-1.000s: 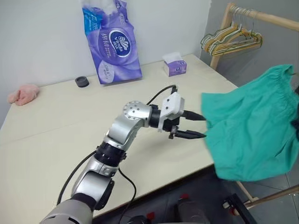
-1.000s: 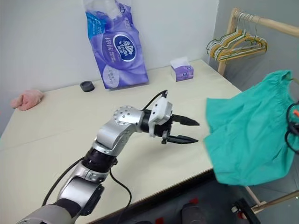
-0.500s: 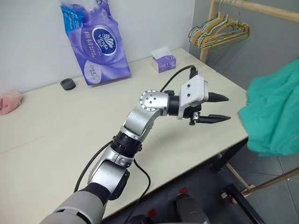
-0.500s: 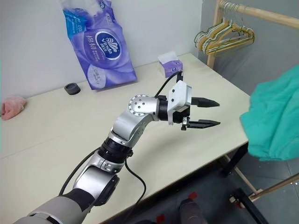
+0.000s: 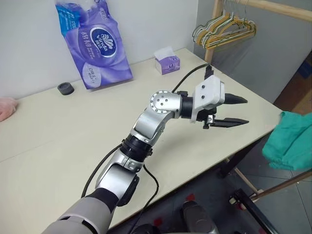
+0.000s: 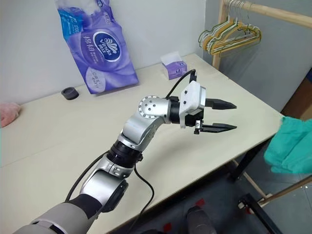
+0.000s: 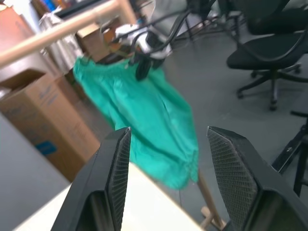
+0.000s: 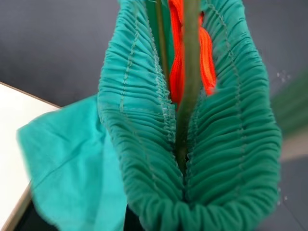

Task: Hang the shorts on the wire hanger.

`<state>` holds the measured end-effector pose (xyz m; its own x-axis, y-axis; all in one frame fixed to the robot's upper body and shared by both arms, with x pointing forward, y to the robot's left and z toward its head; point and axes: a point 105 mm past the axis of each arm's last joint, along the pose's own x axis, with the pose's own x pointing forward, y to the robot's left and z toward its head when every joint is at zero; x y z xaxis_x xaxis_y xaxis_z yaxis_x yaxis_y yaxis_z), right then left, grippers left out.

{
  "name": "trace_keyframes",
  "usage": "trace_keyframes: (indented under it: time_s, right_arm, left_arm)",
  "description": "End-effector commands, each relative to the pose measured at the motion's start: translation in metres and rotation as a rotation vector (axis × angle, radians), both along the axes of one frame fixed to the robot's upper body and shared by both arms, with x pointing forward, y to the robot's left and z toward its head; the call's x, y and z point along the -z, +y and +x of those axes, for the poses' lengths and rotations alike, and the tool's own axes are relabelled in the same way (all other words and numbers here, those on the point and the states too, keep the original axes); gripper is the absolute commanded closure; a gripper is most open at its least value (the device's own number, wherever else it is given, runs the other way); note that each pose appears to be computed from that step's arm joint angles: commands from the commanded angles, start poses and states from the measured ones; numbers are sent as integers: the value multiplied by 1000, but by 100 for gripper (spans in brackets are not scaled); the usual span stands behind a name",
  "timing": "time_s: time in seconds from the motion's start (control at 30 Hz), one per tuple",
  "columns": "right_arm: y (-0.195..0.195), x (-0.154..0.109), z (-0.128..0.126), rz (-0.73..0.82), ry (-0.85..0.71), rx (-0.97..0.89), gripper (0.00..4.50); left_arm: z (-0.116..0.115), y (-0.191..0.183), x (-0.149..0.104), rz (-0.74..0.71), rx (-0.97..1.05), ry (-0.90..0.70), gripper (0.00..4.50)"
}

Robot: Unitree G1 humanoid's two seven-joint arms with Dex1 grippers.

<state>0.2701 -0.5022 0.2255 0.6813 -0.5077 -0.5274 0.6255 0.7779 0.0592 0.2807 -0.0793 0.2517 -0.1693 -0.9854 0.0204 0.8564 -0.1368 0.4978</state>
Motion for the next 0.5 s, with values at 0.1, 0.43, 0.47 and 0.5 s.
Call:
trace_keyframes:
  time_s: [0.1,0.43,0.47,0.5]
  right_arm:
    - [-3,-13,-4,13,-71,9,450]
    - [-3,-19,-1,-1,-107,15,345]
    - [-2,-20,0,3,-114,13,312]
    - [0,-23,1,6,-124,7,279]
  left_arm:
    - [-25,-2,-11,2,186,28,184]
    - [-21,-12,-15,-14,175,5,180]
    - [-20,-13,-15,-13,175,4,180]
    - [-20,-13,-15,-13,174,1,180]
